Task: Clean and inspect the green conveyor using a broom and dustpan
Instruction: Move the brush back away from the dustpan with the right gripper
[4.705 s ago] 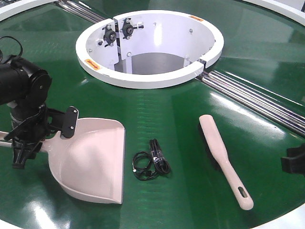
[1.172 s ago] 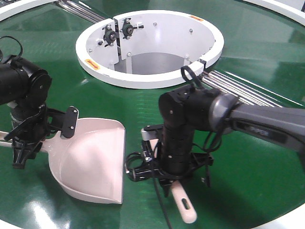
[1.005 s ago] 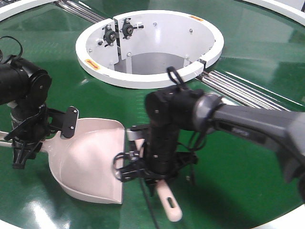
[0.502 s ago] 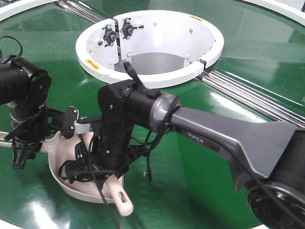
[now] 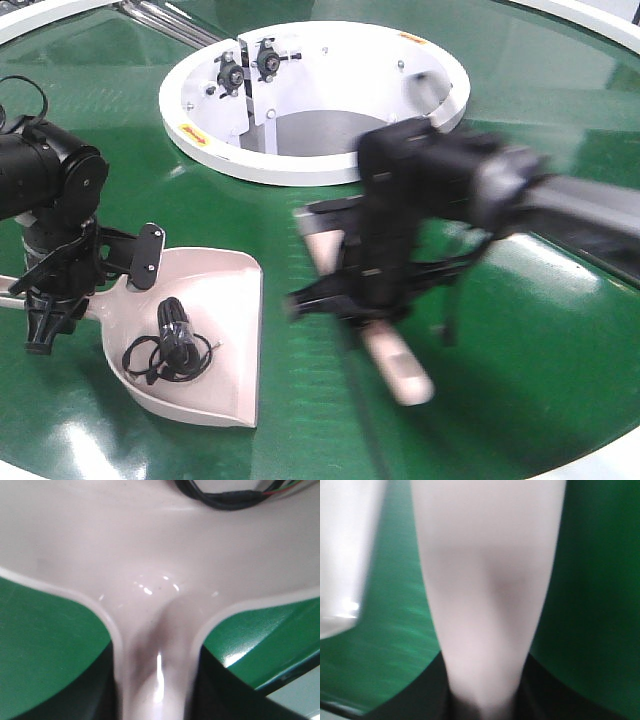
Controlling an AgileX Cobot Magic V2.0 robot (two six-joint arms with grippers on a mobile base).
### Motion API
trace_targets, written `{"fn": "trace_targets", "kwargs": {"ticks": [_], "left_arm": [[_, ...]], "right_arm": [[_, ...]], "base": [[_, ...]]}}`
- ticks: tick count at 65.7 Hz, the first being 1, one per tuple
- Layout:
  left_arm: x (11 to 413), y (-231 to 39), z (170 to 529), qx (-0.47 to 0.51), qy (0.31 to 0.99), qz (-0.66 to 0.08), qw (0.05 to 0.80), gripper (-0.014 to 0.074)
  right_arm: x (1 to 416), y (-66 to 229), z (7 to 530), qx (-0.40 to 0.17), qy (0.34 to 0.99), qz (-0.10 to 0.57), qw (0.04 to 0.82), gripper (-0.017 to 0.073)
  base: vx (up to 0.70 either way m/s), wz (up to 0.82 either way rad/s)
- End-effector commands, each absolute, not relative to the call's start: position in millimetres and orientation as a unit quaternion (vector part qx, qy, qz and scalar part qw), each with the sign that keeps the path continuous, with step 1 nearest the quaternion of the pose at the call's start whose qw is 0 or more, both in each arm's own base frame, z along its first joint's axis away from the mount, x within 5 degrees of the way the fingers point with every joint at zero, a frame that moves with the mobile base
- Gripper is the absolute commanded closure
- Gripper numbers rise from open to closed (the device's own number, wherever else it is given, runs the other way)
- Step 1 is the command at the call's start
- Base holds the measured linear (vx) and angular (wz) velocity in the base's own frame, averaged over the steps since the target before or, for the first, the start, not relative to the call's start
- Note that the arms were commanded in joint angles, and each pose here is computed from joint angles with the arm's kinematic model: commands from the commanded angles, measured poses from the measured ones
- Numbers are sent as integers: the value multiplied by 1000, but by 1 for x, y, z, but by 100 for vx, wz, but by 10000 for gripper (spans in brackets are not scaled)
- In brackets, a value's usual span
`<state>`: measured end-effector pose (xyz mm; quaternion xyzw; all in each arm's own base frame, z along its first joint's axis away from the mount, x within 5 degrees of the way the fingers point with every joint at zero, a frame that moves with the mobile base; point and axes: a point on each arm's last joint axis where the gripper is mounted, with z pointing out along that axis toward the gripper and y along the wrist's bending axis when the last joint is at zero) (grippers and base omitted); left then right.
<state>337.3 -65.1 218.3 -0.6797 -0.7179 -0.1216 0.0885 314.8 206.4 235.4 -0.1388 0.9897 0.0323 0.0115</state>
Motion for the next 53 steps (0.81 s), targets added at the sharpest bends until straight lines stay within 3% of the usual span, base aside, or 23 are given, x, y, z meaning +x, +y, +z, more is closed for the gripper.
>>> {"fn": "trace_targets", "kwargs": {"ticks": [1, 22, 53], "left_arm": [[333, -65, 242, -673, -723, -135, 70, 599], [333, -65, 242, -673, -723, -135, 70, 599], [333, -65, 242, -673, -724, -135, 70, 599]], "right_arm": [[303, 167, 268, -137, 990, 25, 30, 561], [286, 88, 247, -82, 996, 25, 36, 561], [275, 76, 216, -102, 994, 4, 24, 561]], "base": [[0, 0], [0, 0], [0, 0]]}}
